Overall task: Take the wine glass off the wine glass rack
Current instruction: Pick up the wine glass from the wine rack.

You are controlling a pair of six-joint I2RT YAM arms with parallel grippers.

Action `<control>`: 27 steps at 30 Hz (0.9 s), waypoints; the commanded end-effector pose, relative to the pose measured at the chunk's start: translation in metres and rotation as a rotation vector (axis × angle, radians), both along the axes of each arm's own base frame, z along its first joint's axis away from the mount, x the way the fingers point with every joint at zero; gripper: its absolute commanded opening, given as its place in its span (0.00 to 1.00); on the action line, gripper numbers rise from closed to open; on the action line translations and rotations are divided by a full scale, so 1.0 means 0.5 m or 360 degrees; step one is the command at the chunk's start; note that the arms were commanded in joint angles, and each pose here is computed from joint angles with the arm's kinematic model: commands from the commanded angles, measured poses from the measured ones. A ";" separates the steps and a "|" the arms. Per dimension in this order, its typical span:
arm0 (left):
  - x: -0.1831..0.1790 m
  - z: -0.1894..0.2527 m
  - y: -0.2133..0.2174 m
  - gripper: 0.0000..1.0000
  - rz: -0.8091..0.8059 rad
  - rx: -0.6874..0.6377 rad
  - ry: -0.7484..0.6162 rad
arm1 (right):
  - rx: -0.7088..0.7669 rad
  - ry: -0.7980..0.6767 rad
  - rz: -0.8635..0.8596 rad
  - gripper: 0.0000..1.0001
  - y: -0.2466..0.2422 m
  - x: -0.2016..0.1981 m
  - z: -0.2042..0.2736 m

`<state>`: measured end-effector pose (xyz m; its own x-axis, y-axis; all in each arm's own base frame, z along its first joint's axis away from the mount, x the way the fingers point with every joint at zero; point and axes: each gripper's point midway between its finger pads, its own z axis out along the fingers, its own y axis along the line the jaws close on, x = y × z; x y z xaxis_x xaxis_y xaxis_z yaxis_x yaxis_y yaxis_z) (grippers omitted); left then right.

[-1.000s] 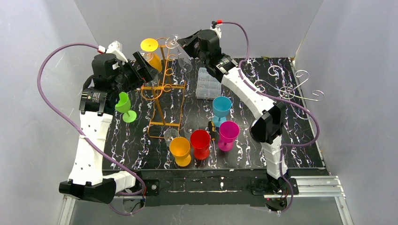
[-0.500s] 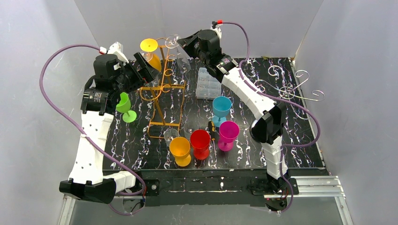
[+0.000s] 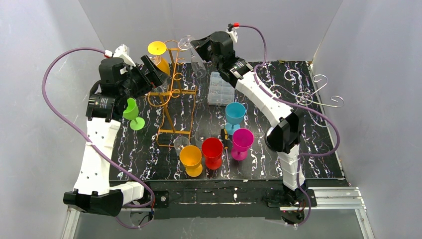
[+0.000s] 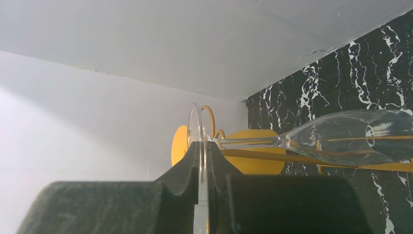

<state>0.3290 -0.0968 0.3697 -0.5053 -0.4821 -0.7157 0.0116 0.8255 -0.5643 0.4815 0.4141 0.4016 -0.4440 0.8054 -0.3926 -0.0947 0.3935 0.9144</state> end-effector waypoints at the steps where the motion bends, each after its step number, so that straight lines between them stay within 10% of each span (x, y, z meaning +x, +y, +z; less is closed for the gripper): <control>1: -0.010 -0.010 -0.002 0.98 -0.0016 -0.0012 0.0035 | 0.0183 -0.0139 -0.0068 0.01 -0.034 -0.023 0.124; 27: 0.033 0.080 -0.057 0.97 -0.0167 -0.0228 -0.0076 | 0.0196 -0.0204 -0.0005 0.01 -0.074 -0.093 0.177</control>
<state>0.3471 -0.1220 0.3954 -0.5392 -0.5124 -0.6684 0.0917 0.7532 -0.6514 0.4514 0.3865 0.4400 -0.4236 0.8247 -0.3748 -0.1190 0.3595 0.9255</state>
